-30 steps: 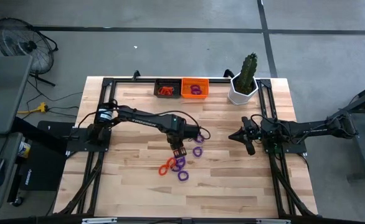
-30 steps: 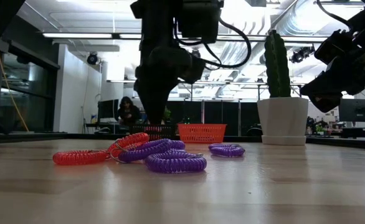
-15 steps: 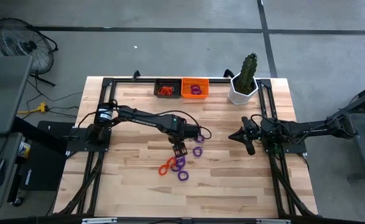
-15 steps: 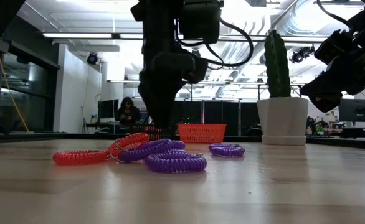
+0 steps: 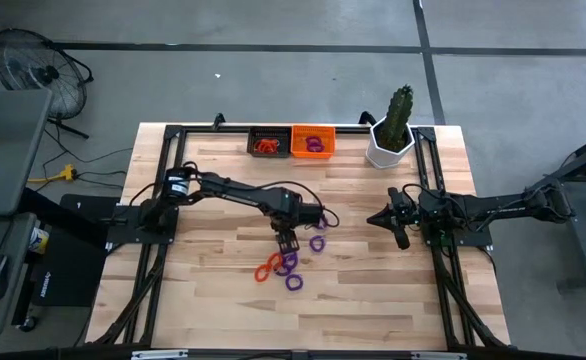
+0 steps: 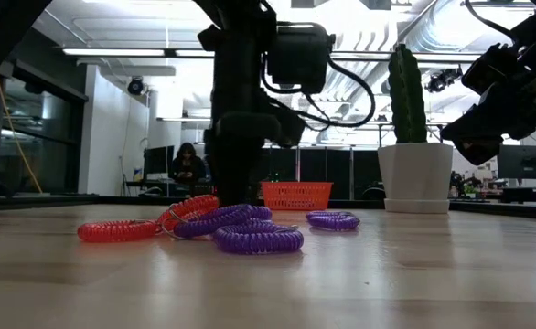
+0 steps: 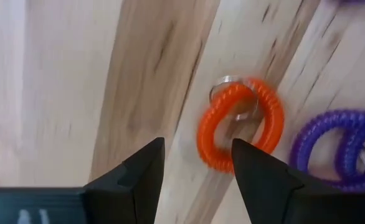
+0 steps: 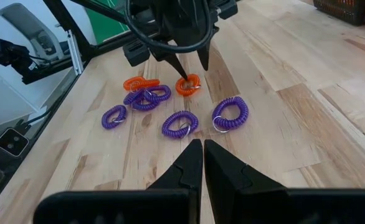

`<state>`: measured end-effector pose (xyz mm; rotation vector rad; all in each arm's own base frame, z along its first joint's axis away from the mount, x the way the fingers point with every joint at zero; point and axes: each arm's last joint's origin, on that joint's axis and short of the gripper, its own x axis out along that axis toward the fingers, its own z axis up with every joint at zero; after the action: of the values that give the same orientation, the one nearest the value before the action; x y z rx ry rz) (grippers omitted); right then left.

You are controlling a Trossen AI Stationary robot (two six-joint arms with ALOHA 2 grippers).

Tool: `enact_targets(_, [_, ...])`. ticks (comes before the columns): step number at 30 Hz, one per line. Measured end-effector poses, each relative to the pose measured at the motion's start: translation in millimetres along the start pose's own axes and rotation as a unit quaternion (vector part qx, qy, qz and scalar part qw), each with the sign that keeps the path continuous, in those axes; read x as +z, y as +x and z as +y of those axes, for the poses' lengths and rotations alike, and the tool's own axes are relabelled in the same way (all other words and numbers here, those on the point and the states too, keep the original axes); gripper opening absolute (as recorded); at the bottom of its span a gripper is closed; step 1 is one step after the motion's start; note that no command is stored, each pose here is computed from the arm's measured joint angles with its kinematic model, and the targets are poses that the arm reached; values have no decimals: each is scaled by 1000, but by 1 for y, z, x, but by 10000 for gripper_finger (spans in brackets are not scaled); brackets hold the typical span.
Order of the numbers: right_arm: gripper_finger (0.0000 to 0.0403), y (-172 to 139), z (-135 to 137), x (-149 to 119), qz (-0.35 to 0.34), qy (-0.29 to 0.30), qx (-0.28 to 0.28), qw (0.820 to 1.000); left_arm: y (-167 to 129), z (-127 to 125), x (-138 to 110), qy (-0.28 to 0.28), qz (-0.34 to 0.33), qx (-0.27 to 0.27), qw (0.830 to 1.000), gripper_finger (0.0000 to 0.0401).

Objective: Sort spring keychains into baskets
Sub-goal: Put the orange spring keychain into the black basket

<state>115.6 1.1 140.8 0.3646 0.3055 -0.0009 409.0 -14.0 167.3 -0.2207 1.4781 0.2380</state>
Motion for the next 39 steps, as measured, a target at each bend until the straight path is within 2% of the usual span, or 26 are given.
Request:
enact_targets(12, [12,0,0,0,0,0,0,1000,17,2,3,6,25,-10,1000,181])
enact_targets(22, [12,0,0,0,0,0,0,1000,19,2,3,5,30,-12,999,179])
enact_targets(39, [12,0,0,0,0,0,0,1000,20,1,2,-1,42,-41,998,49])
